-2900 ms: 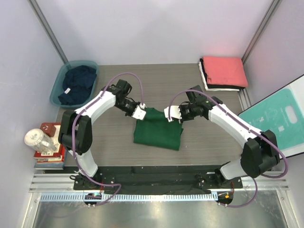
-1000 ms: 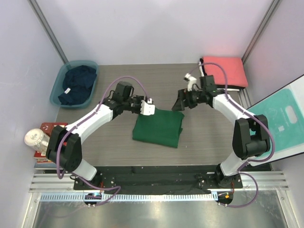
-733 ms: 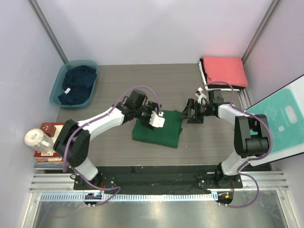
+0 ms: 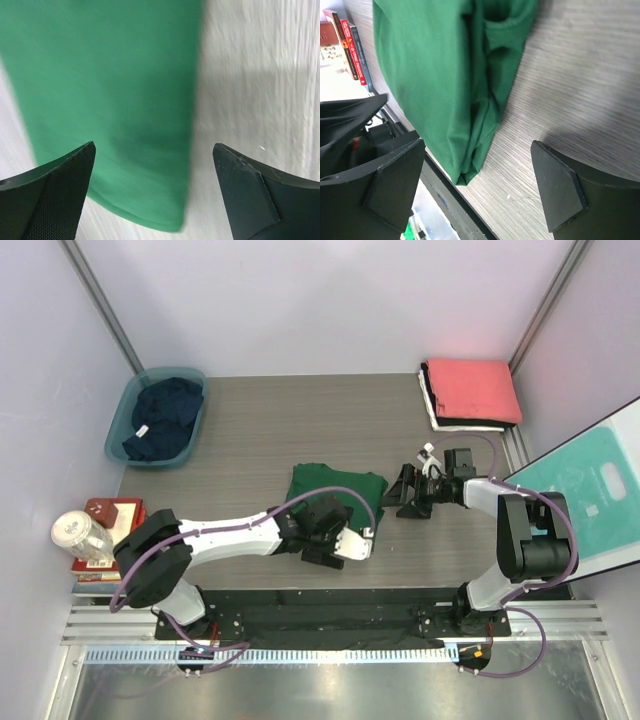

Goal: Fold and stack the t-shirts
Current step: Put the neatly folded tshirt into the corner of the board with the right arm

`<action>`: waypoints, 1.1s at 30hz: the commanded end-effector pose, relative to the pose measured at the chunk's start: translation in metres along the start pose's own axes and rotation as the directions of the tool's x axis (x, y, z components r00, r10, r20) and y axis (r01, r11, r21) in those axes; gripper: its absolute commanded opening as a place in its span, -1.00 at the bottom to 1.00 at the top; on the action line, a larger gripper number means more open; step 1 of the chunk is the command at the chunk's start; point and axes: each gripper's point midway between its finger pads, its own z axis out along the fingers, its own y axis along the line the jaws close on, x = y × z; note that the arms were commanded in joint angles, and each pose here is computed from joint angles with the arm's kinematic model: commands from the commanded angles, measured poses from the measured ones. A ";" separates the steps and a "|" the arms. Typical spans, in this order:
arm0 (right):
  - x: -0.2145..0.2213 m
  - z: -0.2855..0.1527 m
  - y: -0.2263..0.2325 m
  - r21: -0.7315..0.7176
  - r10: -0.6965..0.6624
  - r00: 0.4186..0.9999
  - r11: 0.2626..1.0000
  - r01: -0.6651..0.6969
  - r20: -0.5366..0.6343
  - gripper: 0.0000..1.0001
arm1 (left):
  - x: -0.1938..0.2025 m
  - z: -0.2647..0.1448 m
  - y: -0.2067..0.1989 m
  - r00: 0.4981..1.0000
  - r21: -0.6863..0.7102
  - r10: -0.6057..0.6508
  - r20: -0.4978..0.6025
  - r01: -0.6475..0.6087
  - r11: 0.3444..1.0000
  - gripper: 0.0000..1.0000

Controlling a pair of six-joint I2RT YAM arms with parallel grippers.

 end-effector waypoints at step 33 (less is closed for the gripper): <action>-0.024 0.006 0.000 -0.042 0.086 0.986 0.996 -0.080 0.145 0.80 | 0.009 0.028 0.017 0.978 -0.214 -0.175 -0.115 0.148 0.965 -1.00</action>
